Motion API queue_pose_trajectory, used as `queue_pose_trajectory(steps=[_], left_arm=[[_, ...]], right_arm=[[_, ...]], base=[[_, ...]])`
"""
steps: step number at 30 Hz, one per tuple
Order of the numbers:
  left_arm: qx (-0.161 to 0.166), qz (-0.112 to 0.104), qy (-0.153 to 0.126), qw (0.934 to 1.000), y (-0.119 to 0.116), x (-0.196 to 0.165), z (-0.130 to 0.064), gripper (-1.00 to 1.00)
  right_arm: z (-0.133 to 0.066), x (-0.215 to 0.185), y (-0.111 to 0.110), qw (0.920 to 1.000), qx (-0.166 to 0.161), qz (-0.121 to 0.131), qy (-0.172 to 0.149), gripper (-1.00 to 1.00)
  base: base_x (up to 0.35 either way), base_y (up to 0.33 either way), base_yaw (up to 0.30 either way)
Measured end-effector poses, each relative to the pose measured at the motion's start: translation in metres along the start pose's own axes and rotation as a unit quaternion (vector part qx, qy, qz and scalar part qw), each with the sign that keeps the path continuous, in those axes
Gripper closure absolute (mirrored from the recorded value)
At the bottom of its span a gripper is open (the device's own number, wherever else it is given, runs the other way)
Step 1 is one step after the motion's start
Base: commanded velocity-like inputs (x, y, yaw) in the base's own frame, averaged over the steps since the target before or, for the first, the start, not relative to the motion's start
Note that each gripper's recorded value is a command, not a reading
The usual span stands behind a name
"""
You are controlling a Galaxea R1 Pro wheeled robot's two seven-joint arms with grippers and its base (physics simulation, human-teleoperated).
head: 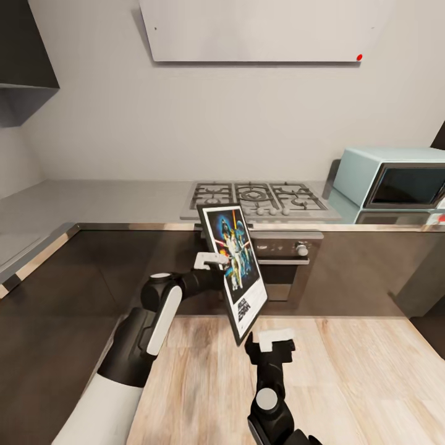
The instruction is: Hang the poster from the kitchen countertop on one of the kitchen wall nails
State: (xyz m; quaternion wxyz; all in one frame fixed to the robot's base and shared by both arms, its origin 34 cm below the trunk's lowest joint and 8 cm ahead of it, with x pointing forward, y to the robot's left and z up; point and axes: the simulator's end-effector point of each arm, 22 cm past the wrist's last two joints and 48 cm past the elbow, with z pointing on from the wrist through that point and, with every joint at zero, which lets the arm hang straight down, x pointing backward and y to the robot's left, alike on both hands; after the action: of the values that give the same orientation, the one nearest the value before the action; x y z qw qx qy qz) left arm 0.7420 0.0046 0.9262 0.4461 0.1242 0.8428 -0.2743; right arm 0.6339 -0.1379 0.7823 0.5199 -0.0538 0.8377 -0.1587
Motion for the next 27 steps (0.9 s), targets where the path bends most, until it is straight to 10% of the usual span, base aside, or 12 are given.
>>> queue_pose_trajectory(steps=[27], left_arm=[[0.007, 0.011, -0.007, 0.9999, -0.010, -0.005, -0.001, 1.00]], right_arm=[[-0.007, -0.006, 0.000, 0.9999, -0.001, 0.009, -0.007, -1.00]], base=[[-0.002, 0.000, 0.000]])
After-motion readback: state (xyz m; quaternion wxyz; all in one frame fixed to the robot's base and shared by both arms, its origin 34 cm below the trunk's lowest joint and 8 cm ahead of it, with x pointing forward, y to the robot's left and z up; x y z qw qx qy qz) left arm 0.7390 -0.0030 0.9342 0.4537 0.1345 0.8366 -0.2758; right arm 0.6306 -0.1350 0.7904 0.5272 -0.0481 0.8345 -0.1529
